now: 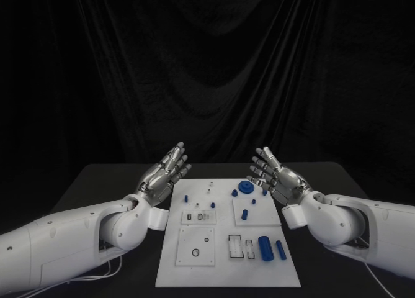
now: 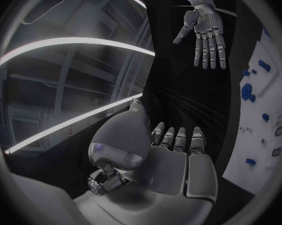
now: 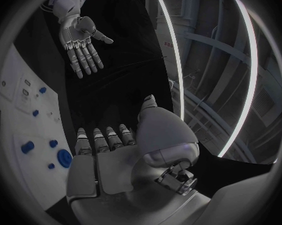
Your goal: Assemble the parts on the task board
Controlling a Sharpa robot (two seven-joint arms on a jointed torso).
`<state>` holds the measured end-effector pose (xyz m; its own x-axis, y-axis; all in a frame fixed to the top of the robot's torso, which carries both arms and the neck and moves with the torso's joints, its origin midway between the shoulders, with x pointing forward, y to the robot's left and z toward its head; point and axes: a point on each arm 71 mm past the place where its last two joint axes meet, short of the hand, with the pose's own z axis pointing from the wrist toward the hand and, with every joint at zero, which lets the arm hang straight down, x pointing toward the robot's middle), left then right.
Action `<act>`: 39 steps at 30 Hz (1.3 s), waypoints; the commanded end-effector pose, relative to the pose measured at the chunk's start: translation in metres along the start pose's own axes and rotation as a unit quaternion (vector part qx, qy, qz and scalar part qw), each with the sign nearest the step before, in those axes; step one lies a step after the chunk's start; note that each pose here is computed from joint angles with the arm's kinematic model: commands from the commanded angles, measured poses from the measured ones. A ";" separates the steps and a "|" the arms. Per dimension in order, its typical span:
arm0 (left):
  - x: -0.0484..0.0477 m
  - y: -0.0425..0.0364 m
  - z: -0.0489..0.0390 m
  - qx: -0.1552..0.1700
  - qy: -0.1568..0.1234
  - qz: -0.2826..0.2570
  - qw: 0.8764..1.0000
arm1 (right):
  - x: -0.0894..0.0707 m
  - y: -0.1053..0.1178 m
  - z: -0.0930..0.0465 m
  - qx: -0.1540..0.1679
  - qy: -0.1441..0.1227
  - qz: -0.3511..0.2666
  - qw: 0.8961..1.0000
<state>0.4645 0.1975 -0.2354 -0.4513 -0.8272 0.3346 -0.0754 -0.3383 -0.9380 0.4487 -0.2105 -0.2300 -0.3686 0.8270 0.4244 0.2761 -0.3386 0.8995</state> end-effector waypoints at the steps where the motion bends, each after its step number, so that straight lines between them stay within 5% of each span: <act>1: -0.0011 -0.0146 -0.0043 0.077 0.027 0.047 0.996 | 0.013 0.002 0.003 -0.002 0.068 -0.013 0.998; 10: -0.0179 -0.0268 -0.0196 0.099 0.035 0.125 0.987 | 0.018 0.024 0.009 -0.010 0.101 -0.072 0.992; 18: -0.0334 -0.0392 -0.0363 0.116 0.024 0.193 0.974 | 0.019 0.072 0.014 -0.005 0.100 -0.151 0.983; 23: -0.0350 -0.0434 -0.0407 0.122 0.019 0.207 0.971 | 0.019 0.102 0.017 0.016 0.097 -0.242 0.965; 26: -0.0347 -0.0460 -0.0429 0.129 0.021 0.221 0.966 | 0.018 0.115 0.017 0.030 0.096 -0.315 0.944; 28: -0.0341 -0.0473 -0.0442 0.134 0.026 0.238 0.962 | 0.018 0.121 0.017 0.036 0.094 -0.366 0.925; 31: -0.0334 -0.0492 -0.0470 0.138 0.040 0.270 0.952 | 0.018 0.130 0.017 0.036 0.083 -0.468 0.879; 34: -0.0324 -0.0507 -0.0506 0.141 0.055 0.294 0.944 | 0.018 0.136 0.016 0.024 0.071 -0.593 0.802; 35: -0.0320 -0.0514 -0.0523 0.141 0.058 0.300 0.942 | 0.019 0.138 0.015 0.019 0.066 -0.647 0.759; 36: -0.0318 -0.0519 -0.0535 0.141 0.060 0.304 0.940 | 0.019 0.139 0.015 0.016 0.063 -0.682 0.729; 39: -0.0322 -0.0530 -0.0557 0.141 0.062 0.307 0.939 | 0.021 0.140 0.015 0.013 0.053 -0.754 0.654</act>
<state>0.4401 0.2710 -0.2169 -0.4346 -0.8727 -0.2225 0.2556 0.1173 -0.9596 0.4902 -0.2305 -0.0988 -0.5133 0.4705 -0.7178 -0.3439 0.6535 0.6743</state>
